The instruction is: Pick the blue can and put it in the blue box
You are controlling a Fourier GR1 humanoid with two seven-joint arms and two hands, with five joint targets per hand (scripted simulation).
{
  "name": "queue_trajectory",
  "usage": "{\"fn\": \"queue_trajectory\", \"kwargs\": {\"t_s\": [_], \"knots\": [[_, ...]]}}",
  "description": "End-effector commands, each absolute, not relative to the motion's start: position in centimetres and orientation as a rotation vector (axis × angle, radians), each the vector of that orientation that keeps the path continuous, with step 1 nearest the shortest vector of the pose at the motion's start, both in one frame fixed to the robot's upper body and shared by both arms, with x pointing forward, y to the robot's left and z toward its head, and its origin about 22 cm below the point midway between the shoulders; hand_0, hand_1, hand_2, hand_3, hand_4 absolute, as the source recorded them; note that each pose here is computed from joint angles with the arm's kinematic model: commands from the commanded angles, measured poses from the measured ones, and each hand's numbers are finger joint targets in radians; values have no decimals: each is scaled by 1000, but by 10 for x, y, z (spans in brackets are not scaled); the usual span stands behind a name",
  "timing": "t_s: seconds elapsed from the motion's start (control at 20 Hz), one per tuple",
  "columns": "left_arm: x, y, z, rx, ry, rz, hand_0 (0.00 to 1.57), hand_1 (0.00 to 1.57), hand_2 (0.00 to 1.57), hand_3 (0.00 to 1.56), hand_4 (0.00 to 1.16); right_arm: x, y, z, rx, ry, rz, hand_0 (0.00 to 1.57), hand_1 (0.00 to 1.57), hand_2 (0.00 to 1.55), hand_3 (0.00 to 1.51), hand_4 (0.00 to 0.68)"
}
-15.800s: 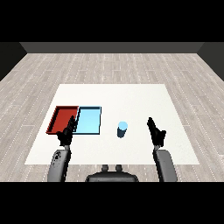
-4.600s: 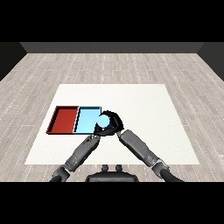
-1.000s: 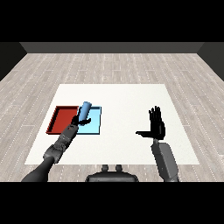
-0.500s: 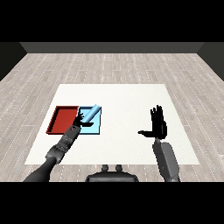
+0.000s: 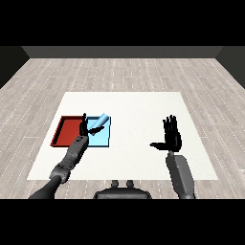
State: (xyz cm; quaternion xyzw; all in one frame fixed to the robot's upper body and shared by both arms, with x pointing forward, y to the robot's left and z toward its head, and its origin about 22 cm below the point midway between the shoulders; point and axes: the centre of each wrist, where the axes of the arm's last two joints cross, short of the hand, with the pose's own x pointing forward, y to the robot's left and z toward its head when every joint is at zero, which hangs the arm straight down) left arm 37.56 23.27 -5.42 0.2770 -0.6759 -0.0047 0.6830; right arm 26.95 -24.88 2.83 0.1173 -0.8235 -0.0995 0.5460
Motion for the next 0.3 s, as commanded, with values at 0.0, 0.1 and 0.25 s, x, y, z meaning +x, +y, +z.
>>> {"fn": "queue_trajectory", "kwargs": {"t_s": [0.0, 0.1, 0.25], "knots": [[365, 230, -52, 498, -1813, -5, 0, 0, 0, 0, 0, 273, -247, 46, 286, -1951, -237, 0, 0, 0, 0, 0], [364, 210, -45, 371, -1912, 24, 0, 0, 0, 0, 0, 268, -246, 37, 235, -1927, -175, 0, 0, 0, 0, 0], [341, 218, -50, 273, -1991, 7, 0, 0, 0, 0, 0, 267, -257, 35, 221, -1923, -180, 0, 0, 0, 0, 0]]}}
